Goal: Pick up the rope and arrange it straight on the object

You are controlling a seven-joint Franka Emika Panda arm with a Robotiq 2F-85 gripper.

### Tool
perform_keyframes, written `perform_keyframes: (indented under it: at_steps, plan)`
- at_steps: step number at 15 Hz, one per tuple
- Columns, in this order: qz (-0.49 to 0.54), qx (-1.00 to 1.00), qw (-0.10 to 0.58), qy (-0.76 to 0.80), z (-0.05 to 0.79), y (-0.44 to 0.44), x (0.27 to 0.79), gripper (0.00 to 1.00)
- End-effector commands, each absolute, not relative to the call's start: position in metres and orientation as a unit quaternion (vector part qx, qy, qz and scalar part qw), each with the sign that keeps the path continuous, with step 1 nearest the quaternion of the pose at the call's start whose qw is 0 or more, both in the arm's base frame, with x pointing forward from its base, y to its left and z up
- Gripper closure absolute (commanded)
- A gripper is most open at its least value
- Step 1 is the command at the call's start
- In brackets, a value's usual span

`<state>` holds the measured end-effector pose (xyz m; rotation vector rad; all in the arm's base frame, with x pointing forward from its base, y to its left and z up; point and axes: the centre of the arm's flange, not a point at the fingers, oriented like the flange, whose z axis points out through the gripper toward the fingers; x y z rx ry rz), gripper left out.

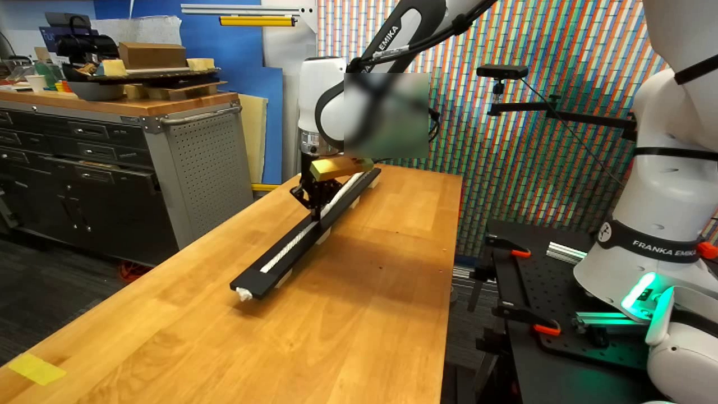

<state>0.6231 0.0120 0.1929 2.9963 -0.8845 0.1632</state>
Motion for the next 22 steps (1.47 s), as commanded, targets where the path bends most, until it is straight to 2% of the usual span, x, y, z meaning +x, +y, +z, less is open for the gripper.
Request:
perform_keyframes:
  at_steps: [1,22]
  plan:
    - [0.022,0.963,0.015,-0.269,0.168,0.014,0.619,1.00]
    - [0.062,0.965,0.057,-0.246,0.217,0.029,0.607,1.00]
